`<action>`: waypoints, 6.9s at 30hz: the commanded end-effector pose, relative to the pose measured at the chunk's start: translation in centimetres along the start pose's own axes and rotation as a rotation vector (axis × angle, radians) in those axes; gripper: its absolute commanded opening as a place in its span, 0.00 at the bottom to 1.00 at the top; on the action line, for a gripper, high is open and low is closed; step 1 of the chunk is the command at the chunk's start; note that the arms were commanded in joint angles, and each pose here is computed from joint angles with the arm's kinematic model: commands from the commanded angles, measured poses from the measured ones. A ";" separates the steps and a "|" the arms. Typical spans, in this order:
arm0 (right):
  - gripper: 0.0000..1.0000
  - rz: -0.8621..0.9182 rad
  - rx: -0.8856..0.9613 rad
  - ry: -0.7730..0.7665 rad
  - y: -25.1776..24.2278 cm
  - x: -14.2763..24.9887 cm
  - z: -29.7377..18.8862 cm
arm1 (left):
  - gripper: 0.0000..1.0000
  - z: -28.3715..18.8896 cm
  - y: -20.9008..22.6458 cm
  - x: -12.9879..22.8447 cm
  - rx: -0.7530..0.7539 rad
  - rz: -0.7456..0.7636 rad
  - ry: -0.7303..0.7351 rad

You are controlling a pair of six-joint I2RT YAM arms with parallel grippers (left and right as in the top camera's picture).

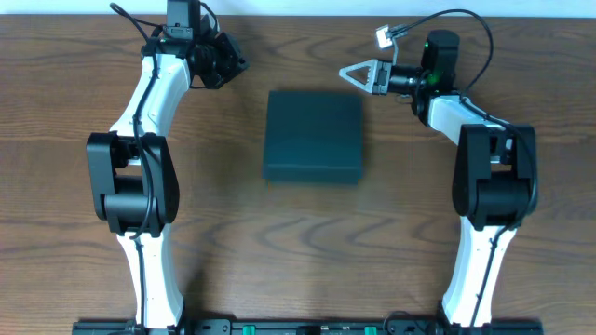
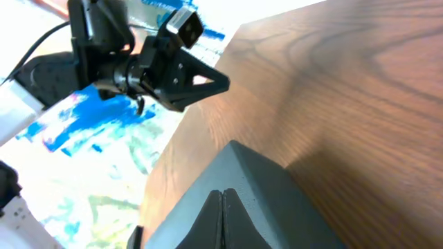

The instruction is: Pack container

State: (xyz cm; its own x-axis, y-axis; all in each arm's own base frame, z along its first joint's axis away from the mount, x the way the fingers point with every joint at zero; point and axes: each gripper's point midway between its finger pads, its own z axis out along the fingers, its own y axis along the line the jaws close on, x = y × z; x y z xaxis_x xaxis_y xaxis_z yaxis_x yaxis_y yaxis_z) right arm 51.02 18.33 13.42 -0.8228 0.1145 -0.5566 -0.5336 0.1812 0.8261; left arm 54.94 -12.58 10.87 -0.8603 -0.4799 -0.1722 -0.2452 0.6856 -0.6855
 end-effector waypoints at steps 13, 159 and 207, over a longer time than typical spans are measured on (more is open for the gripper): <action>0.02 0.030 -0.035 -0.056 1.3 -2.7 -2.8 | 0.06 0.4 -1.1 2.6 0.079 0.056 0.122; 0.02 0.084 1.054 0.028 3.2 26.3 1.4 | 0.06 0.2 -1.3 23.1 -0.209 0.842 0.479; 0.02 -0.058 1.018 -0.351 10.3 15.3 -3.8 | 0.06 0.1 -1.2 23.1 -0.213 0.835 0.482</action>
State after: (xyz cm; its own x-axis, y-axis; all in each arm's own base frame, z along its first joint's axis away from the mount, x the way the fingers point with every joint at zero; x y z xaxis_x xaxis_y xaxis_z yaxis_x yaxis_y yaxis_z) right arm 31.54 19.57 12.34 -0.6531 0.3139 -0.6891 -0.0311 0.8981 0.4386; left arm 36.33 -25.26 9.20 -0.8639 0.4327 -0.2577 0.4998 0.7993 -0.3335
